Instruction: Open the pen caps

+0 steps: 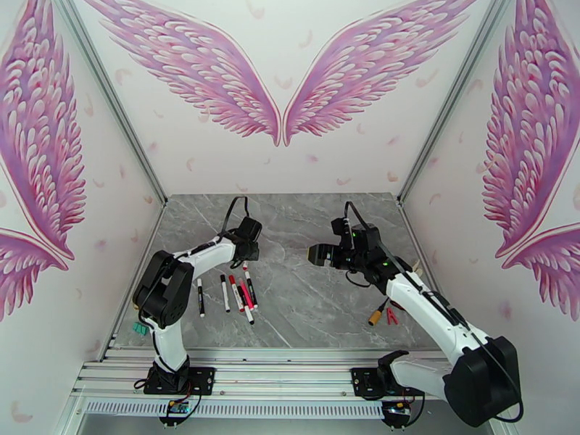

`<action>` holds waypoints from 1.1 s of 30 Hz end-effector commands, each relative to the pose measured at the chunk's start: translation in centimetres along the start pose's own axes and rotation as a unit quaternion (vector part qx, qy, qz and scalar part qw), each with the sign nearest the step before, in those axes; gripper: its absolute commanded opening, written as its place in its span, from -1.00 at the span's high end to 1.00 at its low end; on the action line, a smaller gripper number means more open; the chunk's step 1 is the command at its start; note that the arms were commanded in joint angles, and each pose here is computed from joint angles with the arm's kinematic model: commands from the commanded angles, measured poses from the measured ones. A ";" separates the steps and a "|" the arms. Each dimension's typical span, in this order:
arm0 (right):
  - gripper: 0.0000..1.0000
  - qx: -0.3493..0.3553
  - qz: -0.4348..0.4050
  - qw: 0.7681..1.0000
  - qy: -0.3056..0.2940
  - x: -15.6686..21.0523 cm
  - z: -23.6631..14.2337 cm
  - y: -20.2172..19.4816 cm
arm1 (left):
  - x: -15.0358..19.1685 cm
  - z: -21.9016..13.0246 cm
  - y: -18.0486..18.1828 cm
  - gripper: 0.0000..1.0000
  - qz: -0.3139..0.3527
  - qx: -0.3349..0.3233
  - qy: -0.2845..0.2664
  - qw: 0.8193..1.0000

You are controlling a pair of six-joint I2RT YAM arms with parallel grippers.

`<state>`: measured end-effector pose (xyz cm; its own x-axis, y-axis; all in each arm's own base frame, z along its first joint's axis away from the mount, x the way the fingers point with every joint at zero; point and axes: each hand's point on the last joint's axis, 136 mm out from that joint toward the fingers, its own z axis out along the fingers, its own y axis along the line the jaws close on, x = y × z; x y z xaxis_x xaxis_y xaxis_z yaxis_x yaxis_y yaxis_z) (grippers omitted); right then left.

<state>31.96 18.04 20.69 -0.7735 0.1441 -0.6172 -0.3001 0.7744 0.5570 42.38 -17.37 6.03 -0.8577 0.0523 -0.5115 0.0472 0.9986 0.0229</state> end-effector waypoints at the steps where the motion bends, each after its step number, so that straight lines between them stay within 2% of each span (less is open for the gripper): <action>1: -0.98 -0.028 0.002 1.000 -0.004 0.1 0.0 1.1 | -1.4 0.4 0.6 0.82 0.004 -0.015 -0.007 1.000; 17: -0.98 -0.031 0.008 0.999 0.010 0.4 0.7 1.6 | -1.0 3.9 1.3 0.71 0.003 -0.041 0.020 0.999; 26: -0.98 -0.022 0.008 1.000 0.015 0.6 0.6 1.5 | -0.6 4.7 1.6 0.57 0.008 -0.053 0.035 0.998; 33: -0.98 -0.020 0.005 1.000 0.023 0.7 0.7 1.4 | -1.3 3.8 1.8 0.37 0.010 -0.058 0.028 0.998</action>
<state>31.30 19.46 20.33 -0.7982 0.1301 -0.5881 -0.3136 0.7439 0.5901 44.82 -15.99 2.30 -0.8923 0.0680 -0.4463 0.0165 0.9928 0.1182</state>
